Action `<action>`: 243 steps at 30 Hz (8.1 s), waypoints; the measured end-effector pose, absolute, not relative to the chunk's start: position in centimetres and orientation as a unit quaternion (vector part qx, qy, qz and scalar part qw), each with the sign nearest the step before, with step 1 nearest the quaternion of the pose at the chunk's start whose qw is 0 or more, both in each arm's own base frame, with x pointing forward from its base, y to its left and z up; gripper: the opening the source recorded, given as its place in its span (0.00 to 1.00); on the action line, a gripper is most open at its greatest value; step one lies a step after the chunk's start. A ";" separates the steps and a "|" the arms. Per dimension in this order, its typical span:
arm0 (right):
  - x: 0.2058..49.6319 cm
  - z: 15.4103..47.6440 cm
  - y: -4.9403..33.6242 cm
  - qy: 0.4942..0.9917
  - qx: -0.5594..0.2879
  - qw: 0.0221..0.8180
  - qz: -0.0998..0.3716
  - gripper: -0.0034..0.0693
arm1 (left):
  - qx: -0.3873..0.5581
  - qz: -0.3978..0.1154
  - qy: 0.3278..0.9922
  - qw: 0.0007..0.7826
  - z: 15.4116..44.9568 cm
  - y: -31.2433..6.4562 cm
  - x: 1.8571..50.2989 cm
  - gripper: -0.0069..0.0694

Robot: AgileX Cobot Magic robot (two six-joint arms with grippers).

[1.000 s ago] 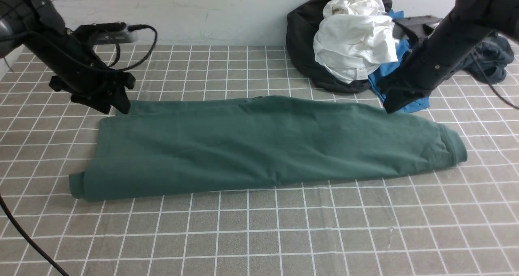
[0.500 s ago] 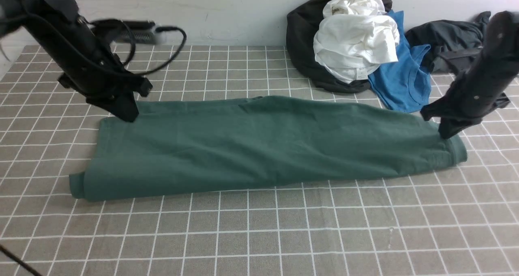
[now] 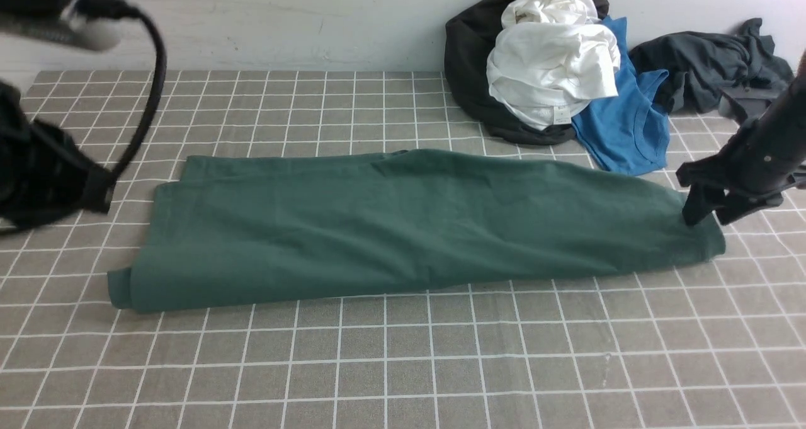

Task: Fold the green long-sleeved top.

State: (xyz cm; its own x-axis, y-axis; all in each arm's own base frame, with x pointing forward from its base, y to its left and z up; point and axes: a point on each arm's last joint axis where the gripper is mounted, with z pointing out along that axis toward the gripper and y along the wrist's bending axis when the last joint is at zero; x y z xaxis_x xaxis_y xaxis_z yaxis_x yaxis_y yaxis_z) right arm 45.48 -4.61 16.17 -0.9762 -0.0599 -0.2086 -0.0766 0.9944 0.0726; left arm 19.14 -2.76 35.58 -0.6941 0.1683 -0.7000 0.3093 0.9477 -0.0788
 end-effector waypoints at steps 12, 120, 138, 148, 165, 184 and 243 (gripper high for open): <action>46.1 14.6 -3.9 0.993 0.023 0.100 0.061 0.32 | 0.120 -0.085 0.936 0.319 29.1 -2.4 18.1 0.08; 14.0 25.2 12.3 0.897 -0.329 0.267 0.125 0.03 | 0.171 -0.082 0.759 0.623 26.7 -2.6 4.6 0.08; 7.5 26.1 4.6 0.879 -0.232 0.400 0.112 0.03 | 0.174 -0.083 0.762 0.619 26.6 -2.6 4.6 0.08; 6.6 20.8 1.4 0.716 -0.085 0.689 0.069 0.03 | 0.176 -0.085 0.765 0.614 26.5 -2.6 4.5 0.08; 5.5 18.2 0.4 0.770 -0.021 0.637 0.032 0.03 | 0.177 -0.085 0.767 0.612 26.4 -2.7 4.6 0.08; 5.5 18.2 0.4 0.771 -0.025 0.636 0.029 0.03 | 0.169 -0.082 0.756 0.626 25.0 -2.5 4.1 0.08; 5.5 18.2 0.4 0.772 -0.025 0.635 0.029 0.03 | 0.019 -0.050 0.805 0.591 17.2 -0.6 5.2 0.08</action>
